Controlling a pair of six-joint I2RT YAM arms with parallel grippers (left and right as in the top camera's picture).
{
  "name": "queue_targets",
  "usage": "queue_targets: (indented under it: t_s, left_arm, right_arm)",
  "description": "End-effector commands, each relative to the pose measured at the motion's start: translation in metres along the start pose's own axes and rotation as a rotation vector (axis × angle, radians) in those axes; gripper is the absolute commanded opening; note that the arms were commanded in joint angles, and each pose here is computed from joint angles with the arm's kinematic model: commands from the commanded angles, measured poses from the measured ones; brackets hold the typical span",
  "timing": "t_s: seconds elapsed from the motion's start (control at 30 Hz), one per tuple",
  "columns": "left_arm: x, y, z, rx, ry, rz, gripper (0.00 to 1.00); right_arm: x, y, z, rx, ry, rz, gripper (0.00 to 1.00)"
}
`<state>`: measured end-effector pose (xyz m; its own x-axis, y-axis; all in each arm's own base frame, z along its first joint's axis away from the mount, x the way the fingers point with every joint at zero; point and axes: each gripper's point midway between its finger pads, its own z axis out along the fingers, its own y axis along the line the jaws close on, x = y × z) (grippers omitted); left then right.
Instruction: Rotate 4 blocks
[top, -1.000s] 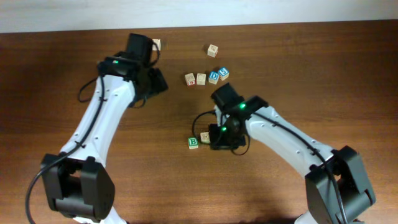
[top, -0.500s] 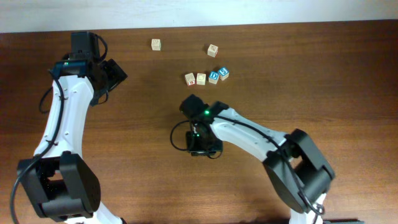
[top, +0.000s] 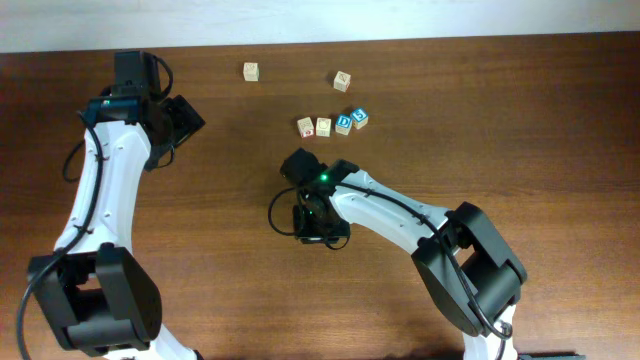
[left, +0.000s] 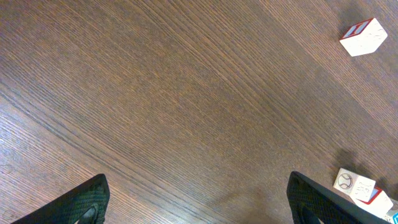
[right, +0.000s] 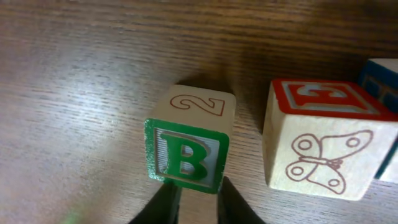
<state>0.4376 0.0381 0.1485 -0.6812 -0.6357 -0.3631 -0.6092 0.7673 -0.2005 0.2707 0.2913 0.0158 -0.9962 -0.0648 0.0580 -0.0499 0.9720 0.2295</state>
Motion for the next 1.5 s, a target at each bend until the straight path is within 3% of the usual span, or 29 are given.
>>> queue_targets:
  t_s: [0.0,0.3,0.4,0.5,0.7,0.73,0.77,0.87,1.0,1.07,1.17,1.47]
  left_arm:
    - [0.002,0.001,-0.001,0.001,0.003,-0.001,0.89]
    - [0.003,0.001,-0.001,-0.001,0.006,-0.001,0.89]
    - [0.008,0.005,-0.001,-0.016,0.028,0.001,0.89]
    - [0.017,0.0,-0.001,0.008,0.064,0.109,0.85]
    - [0.047,-0.024,-0.004,0.028,0.112,0.25,0.76]
    - [0.057,-0.027,-0.005,0.023,0.134,0.271,0.72]
    - [0.066,-0.027,-0.006,0.014,0.157,0.294,0.61]
    - [0.081,-0.018,-0.01,-0.021,0.217,0.331,0.0]
    - [0.08,-0.013,-0.048,0.004,0.182,0.342,0.0]
    - [0.075,-0.012,-0.087,0.058,0.107,0.333,0.0]
    - [0.078,-0.011,-0.108,0.093,0.09,0.312,0.0]
    - [0.091,-0.007,-0.055,0.079,0.106,0.199,0.0]
  right_arm:
    - [-0.013,0.002,-0.004,0.017,-0.052,0.027,0.19]
    - [-0.015,0.002,-0.005,0.008,-0.056,0.026,0.19]
    - [-0.016,0.007,-0.032,0.031,-0.052,-0.023,0.19]
    - [-0.016,0.004,-0.057,0.083,-0.063,-0.064,0.19]
    - [-0.008,-0.015,-0.043,0.153,-0.033,-0.045,0.19]
    - [-0.008,-0.018,-0.044,0.156,-0.027,-0.039,0.19]
    - [-0.01,-0.024,-0.046,0.161,-0.021,-0.022,0.17]
    - [-0.028,-0.048,-0.07,0.131,-0.052,0.044,0.1]
    - [-0.047,-0.069,-0.12,-0.022,-0.112,0.01,0.1]
    - [-0.057,-0.077,-0.124,-0.047,-0.133,-0.031,0.1]
    - [-0.077,-0.07,-0.106,-0.048,-0.198,-0.095,0.1]
    - [-0.076,-0.064,-0.034,0.012,-0.126,-0.14,0.09]
